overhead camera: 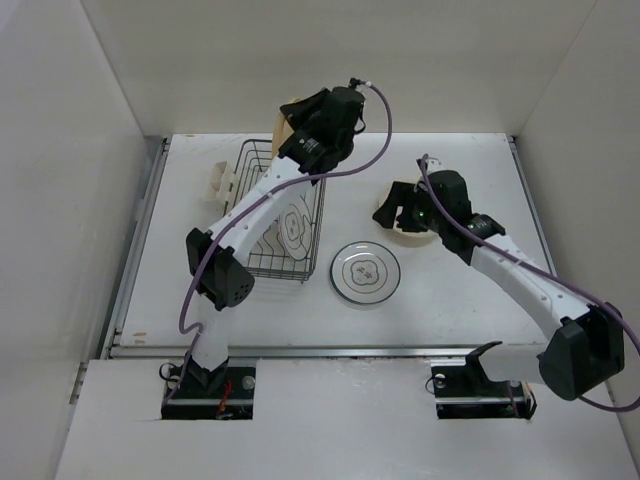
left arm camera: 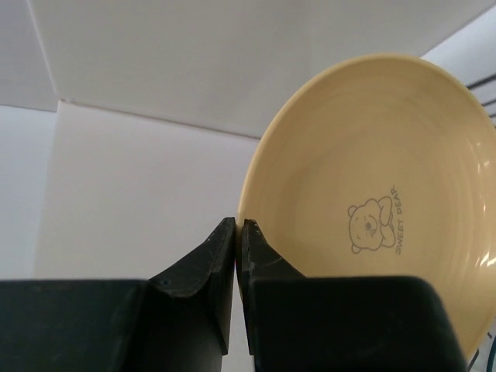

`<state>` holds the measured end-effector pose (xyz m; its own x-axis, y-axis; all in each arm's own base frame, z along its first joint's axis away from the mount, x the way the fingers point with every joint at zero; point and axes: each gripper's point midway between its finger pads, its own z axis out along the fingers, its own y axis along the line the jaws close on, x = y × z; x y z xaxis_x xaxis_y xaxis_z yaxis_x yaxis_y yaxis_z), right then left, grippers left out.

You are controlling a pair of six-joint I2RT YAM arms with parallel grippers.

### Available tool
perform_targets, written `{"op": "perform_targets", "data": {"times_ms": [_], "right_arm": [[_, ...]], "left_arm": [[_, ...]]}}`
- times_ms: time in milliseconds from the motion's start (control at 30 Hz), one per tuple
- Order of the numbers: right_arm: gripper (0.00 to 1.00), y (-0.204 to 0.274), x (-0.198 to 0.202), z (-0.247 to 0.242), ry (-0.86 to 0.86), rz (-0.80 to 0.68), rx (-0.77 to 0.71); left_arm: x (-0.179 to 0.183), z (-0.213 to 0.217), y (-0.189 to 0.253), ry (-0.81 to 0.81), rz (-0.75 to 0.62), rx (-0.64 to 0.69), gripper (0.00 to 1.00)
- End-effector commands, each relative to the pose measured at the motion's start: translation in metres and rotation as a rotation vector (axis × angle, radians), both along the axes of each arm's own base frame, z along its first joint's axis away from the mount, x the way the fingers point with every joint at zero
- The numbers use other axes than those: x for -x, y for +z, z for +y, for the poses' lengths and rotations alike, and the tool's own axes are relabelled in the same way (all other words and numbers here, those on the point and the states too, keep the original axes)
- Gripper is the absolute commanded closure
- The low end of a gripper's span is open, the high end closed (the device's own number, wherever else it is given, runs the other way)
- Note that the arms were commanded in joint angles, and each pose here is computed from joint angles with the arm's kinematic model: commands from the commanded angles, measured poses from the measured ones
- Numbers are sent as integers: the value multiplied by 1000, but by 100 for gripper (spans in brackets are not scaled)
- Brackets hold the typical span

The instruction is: Unload the plates from the dish rack

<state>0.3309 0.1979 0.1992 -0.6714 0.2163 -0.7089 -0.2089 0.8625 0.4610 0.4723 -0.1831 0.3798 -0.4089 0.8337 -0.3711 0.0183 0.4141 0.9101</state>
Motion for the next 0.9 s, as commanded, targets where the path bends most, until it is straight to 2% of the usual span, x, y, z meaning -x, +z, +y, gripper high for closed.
{"op": "perform_targets", "data": {"times_ms": [0,33,100,167,200,267,300,333,400,533,700,733,767,800,833,867], "right_arm": [[25,67,-24,23,32,-212,-133],[23,72,-28,25,29,-222,-146],[20,85,-34,31,31,-257,-189],[20,93,-47,32,-4,-252,-239],[20,96,-52,31,-13,-247,-261],[20,103,-65,28,-11,-258,-317],[20,108,-67,30,4,-263,-351],[20,115,-67,35,53,-291,-378],[20,103,-73,38,67,-262,-385],[20,88,-83,45,84,-227,-381],[20,63,-97,47,71,-176,-365],[22,55,-100,49,78,-163,-364],[29,51,-99,51,88,-151,-365],[48,51,-97,53,104,-147,-370],[57,49,-98,55,113,-140,-372],[71,50,-97,56,123,-137,-376]], "left_arm": [[8,12,63,-7,-178,210,100],[6,14,57,-14,-160,237,100],[5,5,59,-71,-177,424,100],[10,8,59,-102,-134,525,100],[13,-5,57,-185,-82,600,100],[22,-11,34,-224,44,702,100],[29,-29,22,-314,144,768,100],[35,-28,17,-331,190,812,100],[50,-41,-13,-351,335,875,100],[72,-60,-38,-416,513,998,100],[80,-71,-45,-438,594,1092,100],[81,-72,-45,-445,600,1096,100],[83,-74,-45,-455,609,1101,100],[83,-74,-45,-455,609,1101,100],[81,-75,-49,-449,617,1099,100],[81,-75,-49,-449,617,1099,100]]}}
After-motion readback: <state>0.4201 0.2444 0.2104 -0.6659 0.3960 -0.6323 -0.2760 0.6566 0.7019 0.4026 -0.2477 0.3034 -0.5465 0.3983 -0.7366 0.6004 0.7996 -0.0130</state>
